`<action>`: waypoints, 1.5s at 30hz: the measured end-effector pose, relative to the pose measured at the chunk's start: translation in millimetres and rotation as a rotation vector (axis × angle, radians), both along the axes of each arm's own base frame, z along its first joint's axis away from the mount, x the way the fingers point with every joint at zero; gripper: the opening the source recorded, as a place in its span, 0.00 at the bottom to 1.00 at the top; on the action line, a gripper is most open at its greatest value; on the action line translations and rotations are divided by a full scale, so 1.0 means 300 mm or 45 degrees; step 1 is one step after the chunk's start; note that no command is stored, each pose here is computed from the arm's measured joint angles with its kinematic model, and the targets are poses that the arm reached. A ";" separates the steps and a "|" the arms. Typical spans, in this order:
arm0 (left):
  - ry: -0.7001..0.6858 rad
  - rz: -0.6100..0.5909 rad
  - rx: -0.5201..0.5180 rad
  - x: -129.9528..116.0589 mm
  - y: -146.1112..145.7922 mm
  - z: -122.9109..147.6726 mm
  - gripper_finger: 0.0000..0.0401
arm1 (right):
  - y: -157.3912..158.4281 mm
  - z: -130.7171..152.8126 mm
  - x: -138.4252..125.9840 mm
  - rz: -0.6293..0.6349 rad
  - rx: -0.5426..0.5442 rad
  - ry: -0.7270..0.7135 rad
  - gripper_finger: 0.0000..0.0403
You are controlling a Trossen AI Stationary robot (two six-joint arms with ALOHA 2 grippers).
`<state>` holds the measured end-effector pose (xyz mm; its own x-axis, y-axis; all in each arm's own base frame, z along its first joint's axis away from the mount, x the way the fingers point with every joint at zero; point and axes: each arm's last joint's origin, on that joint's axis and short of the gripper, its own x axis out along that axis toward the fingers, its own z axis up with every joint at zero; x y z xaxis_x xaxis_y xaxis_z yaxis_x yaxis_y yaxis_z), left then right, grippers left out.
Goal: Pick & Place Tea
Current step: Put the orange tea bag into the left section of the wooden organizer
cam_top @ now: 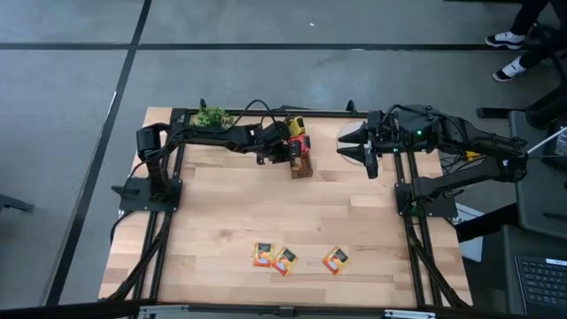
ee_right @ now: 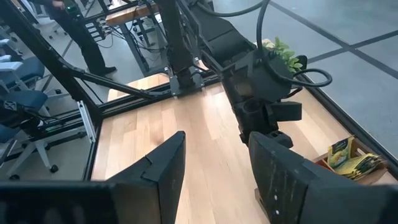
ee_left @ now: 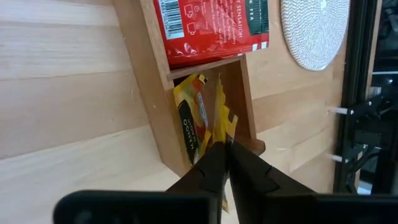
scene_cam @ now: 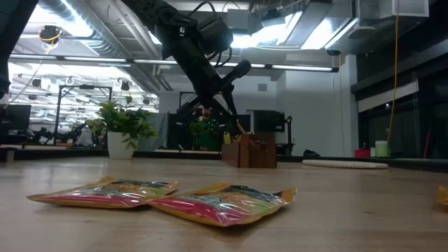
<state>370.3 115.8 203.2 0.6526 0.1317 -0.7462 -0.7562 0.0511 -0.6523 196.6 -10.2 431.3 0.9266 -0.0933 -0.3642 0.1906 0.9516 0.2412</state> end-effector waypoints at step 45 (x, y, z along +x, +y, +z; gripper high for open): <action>-0.060 -0.601 0.649 -0.072 -0.371 0.256 0.31 | 0.040 -0.081 -0.022 -0.008 0.161 0.308 0.44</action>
<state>348.8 4.4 279.9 0.7566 0.1518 -0.6360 -0.5489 0.6761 -0.4915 190.0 1.7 407.0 0.8110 -0.0381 -0.5838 0.2627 0.9153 0.3052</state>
